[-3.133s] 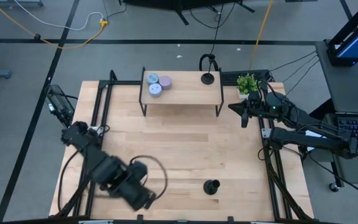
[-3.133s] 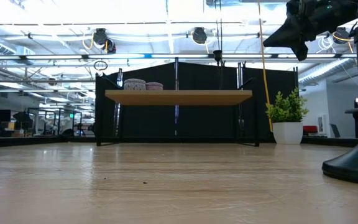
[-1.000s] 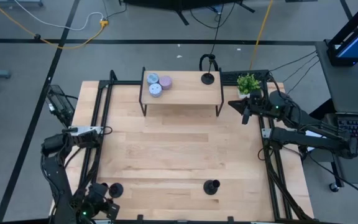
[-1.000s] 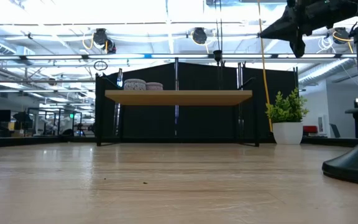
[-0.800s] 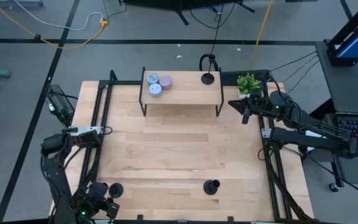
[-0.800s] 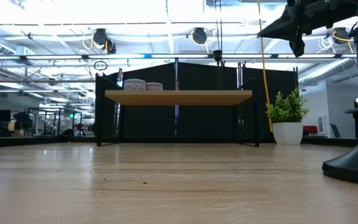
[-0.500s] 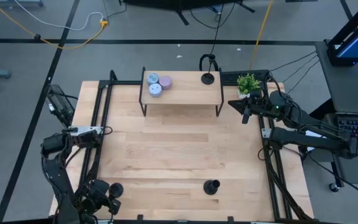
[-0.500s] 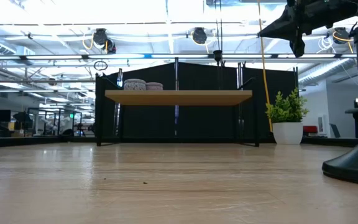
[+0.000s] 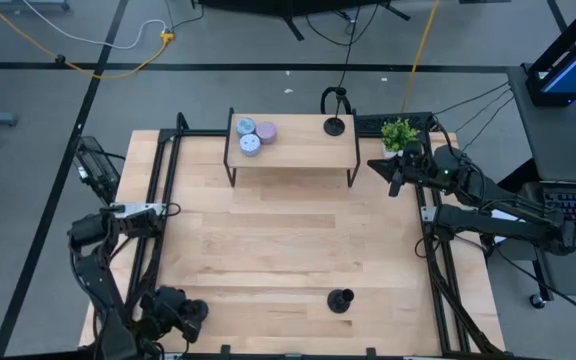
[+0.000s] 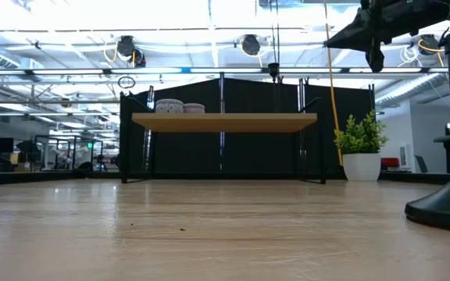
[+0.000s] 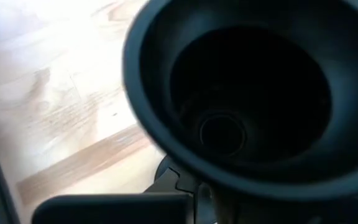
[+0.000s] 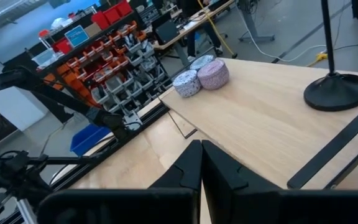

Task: Pick & Place candle stick holders
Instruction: Put the left black candle holder on the shelf

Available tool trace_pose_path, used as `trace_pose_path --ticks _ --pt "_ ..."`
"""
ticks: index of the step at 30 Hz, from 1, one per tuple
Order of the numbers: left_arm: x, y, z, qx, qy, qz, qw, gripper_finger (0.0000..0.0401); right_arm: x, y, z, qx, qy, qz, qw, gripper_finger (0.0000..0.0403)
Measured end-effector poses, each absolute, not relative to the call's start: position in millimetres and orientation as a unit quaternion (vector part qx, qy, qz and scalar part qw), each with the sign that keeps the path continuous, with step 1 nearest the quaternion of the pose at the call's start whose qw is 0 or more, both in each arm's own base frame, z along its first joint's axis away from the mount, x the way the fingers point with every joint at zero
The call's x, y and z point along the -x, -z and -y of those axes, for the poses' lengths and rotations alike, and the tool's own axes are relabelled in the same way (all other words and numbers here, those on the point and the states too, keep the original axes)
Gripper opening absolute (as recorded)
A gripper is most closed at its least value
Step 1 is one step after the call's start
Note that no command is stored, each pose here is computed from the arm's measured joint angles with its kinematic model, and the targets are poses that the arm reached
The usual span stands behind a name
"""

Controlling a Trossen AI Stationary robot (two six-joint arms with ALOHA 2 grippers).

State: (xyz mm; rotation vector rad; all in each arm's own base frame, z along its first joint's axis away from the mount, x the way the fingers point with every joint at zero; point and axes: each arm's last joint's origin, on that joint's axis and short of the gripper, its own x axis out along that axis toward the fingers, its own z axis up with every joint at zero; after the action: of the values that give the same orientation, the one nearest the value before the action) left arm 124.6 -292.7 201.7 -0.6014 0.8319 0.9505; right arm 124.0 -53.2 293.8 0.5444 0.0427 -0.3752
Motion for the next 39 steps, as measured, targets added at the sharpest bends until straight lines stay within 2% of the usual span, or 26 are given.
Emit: trace_pose_path --ticks 6,14,26,33,39 --pt "-131 -218 285 0.292 -0.409 -0.339 0.796 0.0013 -124 -294 53 -0.269 0.184 -0.021 0.945 0.0" --pt "-151 -267 249 0.284 -0.35 -0.234 0.861 0.0013 -127 -295 52 -0.277 0.173 -0.014 0.945 0.0" --pt "-234 -335 168 0.226 -0.274 -0.233 0.905 0.0013 -141 -301 45 -0.249 0.085 -0.004 0.965 0.0" --pt "-291 -362 120 0.202 -0.178 -0.203 0.942 0.0013 -155 -300 39 -0.234 -0.026 -0.019 0.972 0.0006" --pt "-314 -369 78 0.218 -0.169 -0.175 0.945 0.0013 -176 -306 27 -0.182 -0.142 0.015 0.973 0.0009"
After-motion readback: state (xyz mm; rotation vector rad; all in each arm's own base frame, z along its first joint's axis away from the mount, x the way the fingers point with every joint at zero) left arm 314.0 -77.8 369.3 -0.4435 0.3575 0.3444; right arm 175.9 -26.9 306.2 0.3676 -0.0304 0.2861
